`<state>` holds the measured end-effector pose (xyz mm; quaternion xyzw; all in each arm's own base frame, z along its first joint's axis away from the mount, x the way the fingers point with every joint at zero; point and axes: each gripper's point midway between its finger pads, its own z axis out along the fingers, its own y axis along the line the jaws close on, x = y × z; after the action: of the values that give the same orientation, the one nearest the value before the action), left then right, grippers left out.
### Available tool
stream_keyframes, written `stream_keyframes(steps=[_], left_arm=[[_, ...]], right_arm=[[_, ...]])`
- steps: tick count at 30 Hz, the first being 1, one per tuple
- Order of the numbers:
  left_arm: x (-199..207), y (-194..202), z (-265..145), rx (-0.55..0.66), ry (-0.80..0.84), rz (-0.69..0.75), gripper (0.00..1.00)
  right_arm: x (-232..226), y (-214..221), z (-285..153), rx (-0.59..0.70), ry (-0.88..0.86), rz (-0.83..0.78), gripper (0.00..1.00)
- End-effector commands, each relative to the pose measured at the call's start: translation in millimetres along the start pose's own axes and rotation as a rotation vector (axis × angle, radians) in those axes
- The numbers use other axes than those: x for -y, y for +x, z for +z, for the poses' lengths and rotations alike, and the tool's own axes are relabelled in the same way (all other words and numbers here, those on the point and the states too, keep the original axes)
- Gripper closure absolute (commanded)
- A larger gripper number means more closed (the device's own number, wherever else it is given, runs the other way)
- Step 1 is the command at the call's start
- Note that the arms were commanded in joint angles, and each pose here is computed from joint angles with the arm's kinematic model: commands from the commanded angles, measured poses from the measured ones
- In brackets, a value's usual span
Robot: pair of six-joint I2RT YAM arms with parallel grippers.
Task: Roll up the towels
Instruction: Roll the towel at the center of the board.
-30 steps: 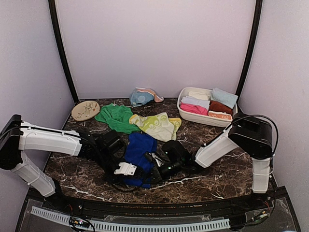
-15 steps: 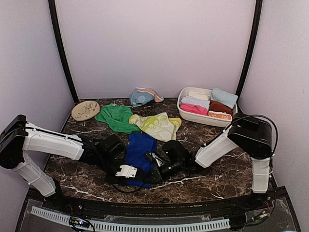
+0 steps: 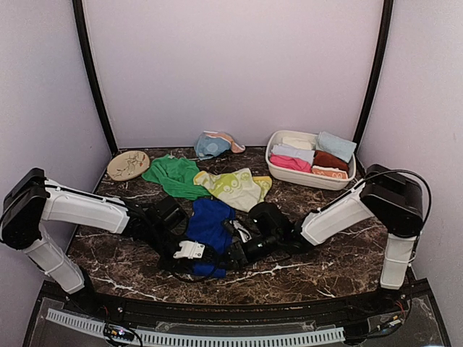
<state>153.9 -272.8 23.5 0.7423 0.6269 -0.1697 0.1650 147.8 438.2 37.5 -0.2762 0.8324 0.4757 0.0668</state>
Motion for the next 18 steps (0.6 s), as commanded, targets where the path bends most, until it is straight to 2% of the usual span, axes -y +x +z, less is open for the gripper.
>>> stream_keyframes(steps=[1,5,7,8,11,13,15,16,18], left_arm=[[32.2,23.1,-2.3,-0.058,0.184,-0.101,0.98],[47.6,9.7,-17.9,-0.013,0.283,-0.123,0.98],[51.4,5.2,-23.5,0.000,0.307,-0.132,0.99],[52.7,3.3,-25.6,0.006,0.319,-0.137,0.99],[55.9,-0.7,-29.2,0.015,0.358,-0.153,0.99],[55.9,-0.9,-27.9,0.012,0.383,-0.173,0.99],[54.0,-2.1,-26.9,0.016,0.416,-0.198,1.00],[52.2,-1.8,-25.5,0.015,0.429,-0.214,1.00],[51.6,-0.9,-24.7,0.018,0.469,-0.249,1.00]], right_arm=[[21.9,-13.0,-29.6,0.090,0.161,-0.055,0.01],[37.9,-30.9,-66.4,0.187,0.390,-0.156,0.00],[43.3,-50.4,-97.2,0.314,0.521,-0.185,0.00],[34.4,-64.8,-119.2,0.429,0.527,-0.172,0.00],[42.2,-76.2,-185.5,0.765,0.554,0.063,0.00],[21.0,-72.5,-199.1,0.869,0.411,-0.049,0.00],[-7.1,-61.8,-191.2,0.860,0.317,-0.250,0.00],[-15.2,-55.0,-181.7,0.821,0.338,-0.351,0.01],[-21.8,-31.0,-148.4,0.661,0.450,-0.577,0.02]])
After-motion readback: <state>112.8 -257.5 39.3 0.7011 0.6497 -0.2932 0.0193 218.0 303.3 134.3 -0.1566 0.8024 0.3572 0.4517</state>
